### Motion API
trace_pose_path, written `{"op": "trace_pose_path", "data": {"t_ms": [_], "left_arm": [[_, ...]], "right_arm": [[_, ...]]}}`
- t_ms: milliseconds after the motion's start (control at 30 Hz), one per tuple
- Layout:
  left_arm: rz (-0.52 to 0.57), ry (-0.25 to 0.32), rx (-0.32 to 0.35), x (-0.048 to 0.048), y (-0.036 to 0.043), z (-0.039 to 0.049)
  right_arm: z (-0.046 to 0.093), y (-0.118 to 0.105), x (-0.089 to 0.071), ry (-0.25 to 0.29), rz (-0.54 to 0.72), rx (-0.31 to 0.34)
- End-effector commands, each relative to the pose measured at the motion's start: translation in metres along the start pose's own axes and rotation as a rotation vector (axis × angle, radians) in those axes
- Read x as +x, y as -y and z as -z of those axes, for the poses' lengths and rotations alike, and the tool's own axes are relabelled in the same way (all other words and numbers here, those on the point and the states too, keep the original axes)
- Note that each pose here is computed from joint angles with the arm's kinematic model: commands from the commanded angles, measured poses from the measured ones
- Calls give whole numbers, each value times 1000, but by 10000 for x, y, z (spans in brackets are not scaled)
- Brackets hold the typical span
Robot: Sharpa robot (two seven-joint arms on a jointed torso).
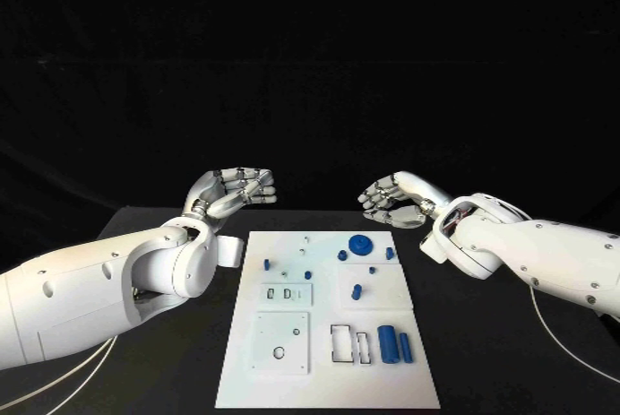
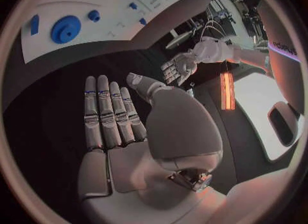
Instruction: Assemble the parts on the task board
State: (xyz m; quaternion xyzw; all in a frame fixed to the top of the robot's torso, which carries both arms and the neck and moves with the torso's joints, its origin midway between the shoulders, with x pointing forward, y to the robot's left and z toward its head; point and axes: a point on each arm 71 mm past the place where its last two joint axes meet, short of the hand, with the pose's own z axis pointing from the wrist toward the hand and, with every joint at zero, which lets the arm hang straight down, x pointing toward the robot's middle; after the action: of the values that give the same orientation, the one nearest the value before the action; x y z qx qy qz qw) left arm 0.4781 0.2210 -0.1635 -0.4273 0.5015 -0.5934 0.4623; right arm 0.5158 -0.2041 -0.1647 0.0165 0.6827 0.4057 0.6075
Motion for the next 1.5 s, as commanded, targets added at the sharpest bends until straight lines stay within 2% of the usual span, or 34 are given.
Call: {"op": "trace_pose_path", "data": {"t_ms": [33,233,433,967,1500], "left_arm": [[20,-71,-5,85,50,43],[42,-106,-5,156,120,132],[56,-126,-4,204,162,172],[67,-133,-7,219,204,200],[70,-138,-7,213,234,207]], "right_arm": [[-23,-42,73,-121,226,21],[-72,-139,112,-173,364,16],[-112,-175,145,-195,435,19],[-221,-253,269,-229,486,6],[-268,-252,401,-279,505,9]]}}
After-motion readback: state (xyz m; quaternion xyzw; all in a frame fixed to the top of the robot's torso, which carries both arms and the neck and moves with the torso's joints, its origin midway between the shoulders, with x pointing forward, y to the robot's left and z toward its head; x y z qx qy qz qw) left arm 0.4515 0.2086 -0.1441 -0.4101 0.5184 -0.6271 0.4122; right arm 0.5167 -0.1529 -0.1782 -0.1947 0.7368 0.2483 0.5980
